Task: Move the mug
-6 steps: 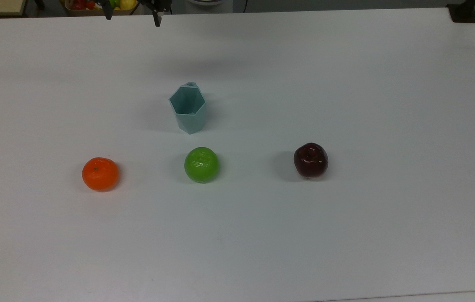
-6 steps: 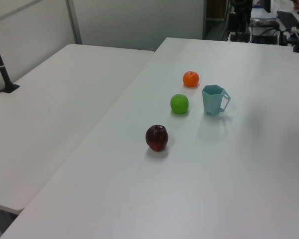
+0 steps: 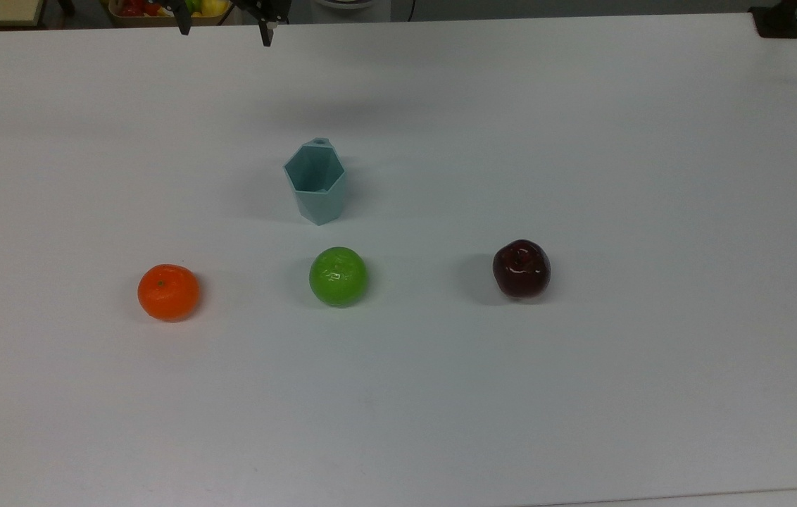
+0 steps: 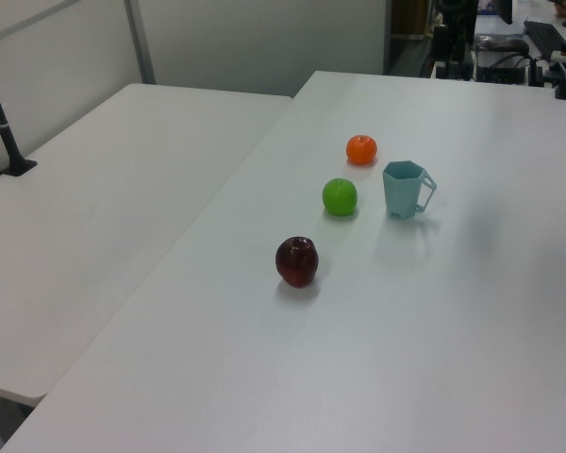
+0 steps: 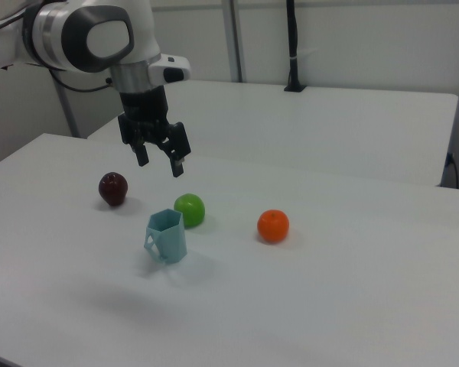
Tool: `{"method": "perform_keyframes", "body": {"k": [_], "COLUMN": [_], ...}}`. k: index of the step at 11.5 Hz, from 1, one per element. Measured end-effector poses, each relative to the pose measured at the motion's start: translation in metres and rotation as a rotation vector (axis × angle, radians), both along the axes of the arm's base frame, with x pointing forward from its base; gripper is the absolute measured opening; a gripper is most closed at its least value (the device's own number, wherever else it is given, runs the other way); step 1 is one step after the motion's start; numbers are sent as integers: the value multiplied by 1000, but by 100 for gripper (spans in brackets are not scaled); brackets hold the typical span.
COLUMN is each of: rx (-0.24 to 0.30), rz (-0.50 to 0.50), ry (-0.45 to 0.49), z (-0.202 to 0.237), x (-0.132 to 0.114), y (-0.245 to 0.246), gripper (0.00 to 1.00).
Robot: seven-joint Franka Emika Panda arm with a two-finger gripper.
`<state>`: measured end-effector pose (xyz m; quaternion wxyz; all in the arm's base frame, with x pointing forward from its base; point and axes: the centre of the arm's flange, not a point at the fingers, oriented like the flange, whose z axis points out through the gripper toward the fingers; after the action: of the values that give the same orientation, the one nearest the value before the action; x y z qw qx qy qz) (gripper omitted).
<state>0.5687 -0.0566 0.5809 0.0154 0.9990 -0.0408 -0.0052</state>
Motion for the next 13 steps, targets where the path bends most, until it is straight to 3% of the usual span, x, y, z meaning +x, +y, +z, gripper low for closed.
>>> {"method": "perform_keyframes", "body": {"k": [5,10,13], "rx": [0,-4,-6], "rz": [40,123,161], "ry": [53,110,118], "z": [-32,-115,-173], "x": [6,11,2], "y": [22,69,88], "gripper": [100,100,100]}}
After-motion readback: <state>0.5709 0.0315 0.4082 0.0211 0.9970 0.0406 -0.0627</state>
